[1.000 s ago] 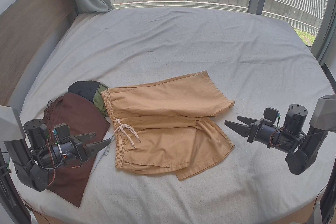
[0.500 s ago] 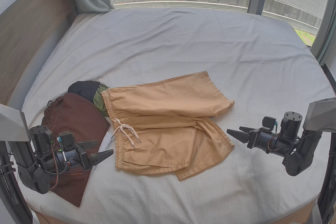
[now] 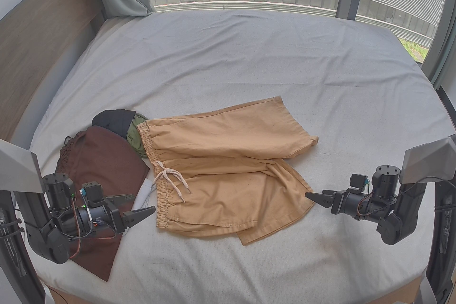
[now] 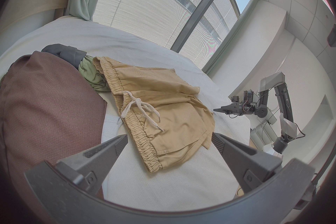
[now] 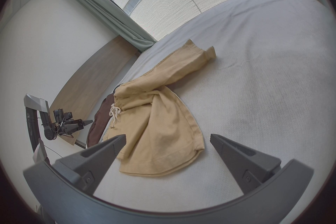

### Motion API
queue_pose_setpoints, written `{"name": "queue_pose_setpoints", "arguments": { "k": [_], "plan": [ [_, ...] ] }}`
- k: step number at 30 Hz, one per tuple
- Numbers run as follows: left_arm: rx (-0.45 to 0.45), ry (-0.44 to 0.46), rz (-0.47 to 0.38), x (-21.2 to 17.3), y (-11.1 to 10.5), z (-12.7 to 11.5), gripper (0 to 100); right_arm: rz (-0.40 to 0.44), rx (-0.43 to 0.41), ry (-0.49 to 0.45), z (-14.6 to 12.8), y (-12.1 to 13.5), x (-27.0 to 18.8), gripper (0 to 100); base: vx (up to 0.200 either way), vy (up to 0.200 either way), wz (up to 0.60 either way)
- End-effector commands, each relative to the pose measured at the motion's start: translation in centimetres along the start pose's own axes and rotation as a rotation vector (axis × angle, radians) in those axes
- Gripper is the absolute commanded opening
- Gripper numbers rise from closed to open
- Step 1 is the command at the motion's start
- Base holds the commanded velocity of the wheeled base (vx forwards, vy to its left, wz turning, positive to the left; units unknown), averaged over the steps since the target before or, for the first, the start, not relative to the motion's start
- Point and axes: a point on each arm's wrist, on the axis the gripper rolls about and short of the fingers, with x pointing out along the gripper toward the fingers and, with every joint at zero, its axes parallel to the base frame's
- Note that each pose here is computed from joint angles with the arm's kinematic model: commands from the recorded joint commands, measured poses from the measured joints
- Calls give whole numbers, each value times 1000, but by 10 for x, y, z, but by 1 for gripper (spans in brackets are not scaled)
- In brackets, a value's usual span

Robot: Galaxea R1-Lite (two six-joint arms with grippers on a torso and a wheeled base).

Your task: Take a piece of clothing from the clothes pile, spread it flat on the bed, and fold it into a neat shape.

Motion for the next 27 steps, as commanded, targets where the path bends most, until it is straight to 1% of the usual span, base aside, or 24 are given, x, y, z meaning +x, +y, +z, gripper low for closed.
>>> {"name": "queue_pose_setpoints", "arguments": {
  "k": [1,7,11,18,21,22,27],
  "plan": [
    [-1,0,1,0,0,0,100,-13,20,29,-11,-9,7,100,0,0,0],
    [-1,2,0,0,0,-1,100,-12,21,31,-13,-11,12,100,0,0,0],
    [-2,1,1,-1,0,0,100,-15,29,45,-20,-15,17,100,0,0,0],
    [1,-3,0,-1,-1,1,100,-17,14,20,-15,-15,24,100,0,0,0],
    [1,-3,0,-1,-1,1,100,-19,17,22,-18,-18,27,100,0,0,0],
    [3,-3,0,-1,-1,1,100,-19,14,21,-18,-18,28,0,0,0,0],
    [4,-4,-1,-1,-1,1,100,-20,14,25,-20,-20,29,0,0,0,0]
  ]
}}
